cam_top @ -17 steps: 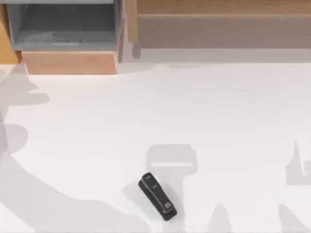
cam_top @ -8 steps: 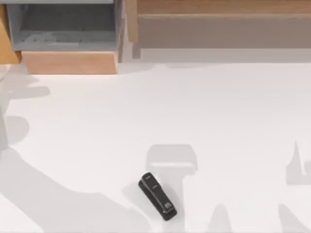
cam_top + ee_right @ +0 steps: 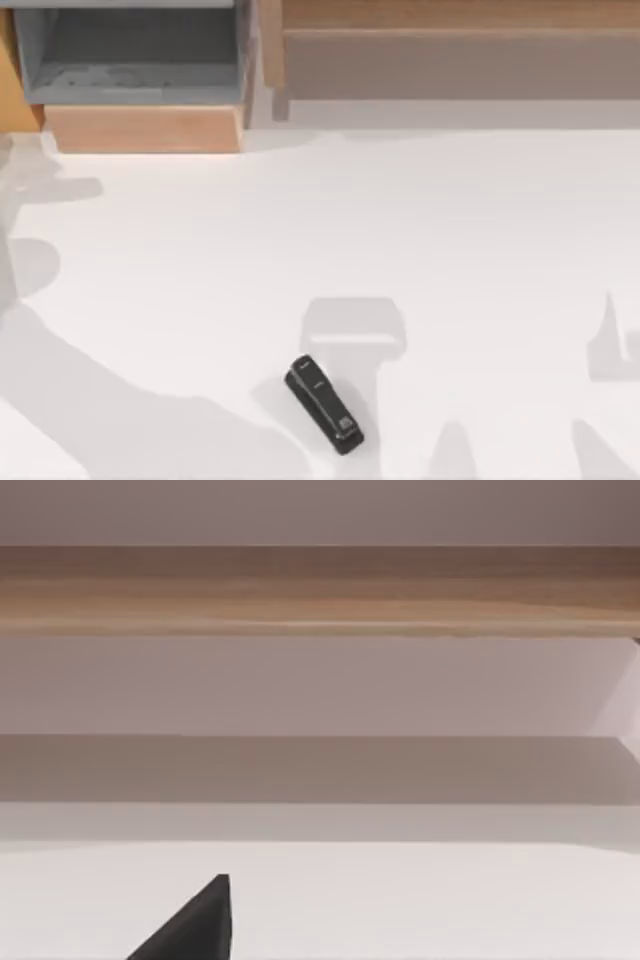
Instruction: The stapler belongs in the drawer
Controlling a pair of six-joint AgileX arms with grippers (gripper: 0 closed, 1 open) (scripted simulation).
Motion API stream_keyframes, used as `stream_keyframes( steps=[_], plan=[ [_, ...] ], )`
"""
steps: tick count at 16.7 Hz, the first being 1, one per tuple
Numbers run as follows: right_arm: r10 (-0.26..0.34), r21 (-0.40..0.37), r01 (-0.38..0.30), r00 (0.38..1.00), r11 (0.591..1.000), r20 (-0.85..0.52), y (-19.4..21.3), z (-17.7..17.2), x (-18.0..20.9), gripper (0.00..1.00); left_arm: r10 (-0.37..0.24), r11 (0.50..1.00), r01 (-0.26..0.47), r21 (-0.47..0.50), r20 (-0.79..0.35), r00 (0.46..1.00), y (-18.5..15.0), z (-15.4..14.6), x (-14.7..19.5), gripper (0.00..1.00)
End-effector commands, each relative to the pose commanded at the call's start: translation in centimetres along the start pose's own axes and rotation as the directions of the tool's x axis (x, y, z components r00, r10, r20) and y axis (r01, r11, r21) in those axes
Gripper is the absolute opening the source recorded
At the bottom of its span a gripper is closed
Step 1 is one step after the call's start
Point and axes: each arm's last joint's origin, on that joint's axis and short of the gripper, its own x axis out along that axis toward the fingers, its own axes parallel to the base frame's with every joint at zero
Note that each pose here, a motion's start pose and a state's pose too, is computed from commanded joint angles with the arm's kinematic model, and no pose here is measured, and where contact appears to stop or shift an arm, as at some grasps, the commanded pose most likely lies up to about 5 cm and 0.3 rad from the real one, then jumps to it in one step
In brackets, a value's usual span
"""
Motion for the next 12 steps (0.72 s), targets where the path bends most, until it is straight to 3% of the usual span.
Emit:
stream_keyframes(
  steps=[4,12],
  plan=[
    [0.0,0.0,0.0,1.0,1.0,0.0,0.0,0.0,0.0,1.0,0.0,1.0,0.0,0.0,0.0,1.0,0.0,0.0,0.0,0.02],
    [0.0,0.0,0.0,1.0,1.0,0.0,0.0,0.0,0.0,1.0,0.0,1.0,0.0,0.0,0.0,1.0,0.0,0.0,0.0,0.0]
  ],
)
